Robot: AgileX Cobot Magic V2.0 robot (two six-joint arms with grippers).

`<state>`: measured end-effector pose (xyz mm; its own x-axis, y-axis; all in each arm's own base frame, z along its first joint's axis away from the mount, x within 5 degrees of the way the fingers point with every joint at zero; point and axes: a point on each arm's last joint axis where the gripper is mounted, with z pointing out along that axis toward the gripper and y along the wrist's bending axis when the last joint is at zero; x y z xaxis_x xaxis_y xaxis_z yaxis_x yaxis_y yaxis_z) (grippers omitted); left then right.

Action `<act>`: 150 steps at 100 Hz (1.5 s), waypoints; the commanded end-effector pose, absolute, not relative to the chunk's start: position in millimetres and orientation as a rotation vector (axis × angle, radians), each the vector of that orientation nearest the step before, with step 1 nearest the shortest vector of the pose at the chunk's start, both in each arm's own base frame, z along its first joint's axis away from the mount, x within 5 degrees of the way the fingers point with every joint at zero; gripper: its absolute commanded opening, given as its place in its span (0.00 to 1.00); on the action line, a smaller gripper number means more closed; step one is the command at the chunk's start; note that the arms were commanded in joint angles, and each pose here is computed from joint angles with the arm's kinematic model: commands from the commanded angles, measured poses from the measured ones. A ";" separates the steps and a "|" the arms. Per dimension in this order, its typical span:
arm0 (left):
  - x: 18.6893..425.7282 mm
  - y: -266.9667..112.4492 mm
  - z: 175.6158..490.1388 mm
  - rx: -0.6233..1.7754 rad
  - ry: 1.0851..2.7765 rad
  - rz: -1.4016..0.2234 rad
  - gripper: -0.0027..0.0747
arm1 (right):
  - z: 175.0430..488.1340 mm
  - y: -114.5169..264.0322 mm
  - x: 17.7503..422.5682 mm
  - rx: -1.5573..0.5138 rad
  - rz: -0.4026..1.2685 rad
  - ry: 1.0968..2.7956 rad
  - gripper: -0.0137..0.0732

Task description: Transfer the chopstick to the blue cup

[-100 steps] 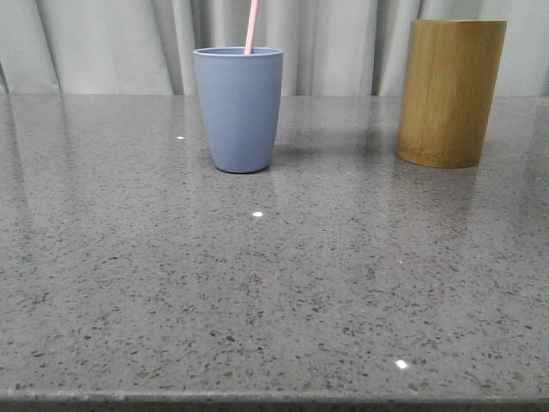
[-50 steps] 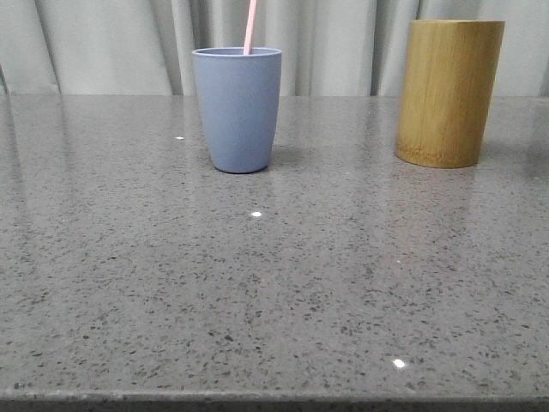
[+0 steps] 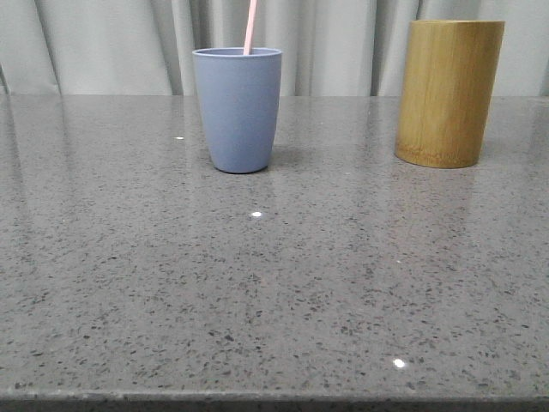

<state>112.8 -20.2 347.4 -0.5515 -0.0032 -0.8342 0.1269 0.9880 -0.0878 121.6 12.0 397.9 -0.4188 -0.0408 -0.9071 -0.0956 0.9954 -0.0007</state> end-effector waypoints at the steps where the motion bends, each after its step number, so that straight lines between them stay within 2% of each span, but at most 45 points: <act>1: 115.5 -20.3 361.5 0.068 2.054 -0.184 0.65 | 400.5 8.3 103.8 -0.090 0.040 1.873 0.63; 34: 115.5 -20.3 361.5 0.068 2.054 -0.184 0.65 | 346.5 4.8 66.6 -0.039 0.079 1.860 0.63; 63: 115.5 -20.3 361.5 0.068 2.054 -0.184 0.65 | 347.4 4.9 65.9 -0.016 0.100 1.818 0.62; 69: 115.5 -20.3 361.5 0.068 2.054 -0.184 0.63 | 349.4 5.0 66.4 -0.016 0.102 1.796 0.59; 75: 115.5 -20.3 361.5 0.068 2.054 -0.184 0.57 | 351.1 5.1 66.8 -0.016 0.103 1.776 0.53; 83: 115.5 -20.3 361.5 0.068 2.054 -0.184 0.46 | 352.8 5.2 67.1 -0.016 0.105 1.757 0.38; 99: 115.5 -20.3 361.5 0.068 2.054 -0.184 0.17 | 353.8 5.2 67.3 -0.016 0.106 1.745 0.07; 107: 115.5 -20.3 361.5 0.068 2.054 -0.184 0.01 | 353.9 5.2 67.3 -0.016 0.106 1.744 0.08; 150: 115.6 -20.3 361.6 0.068 2.052 -0.184 0.01 | 353.9 5.2 67.3 -0.016 0.106 1.745 0.08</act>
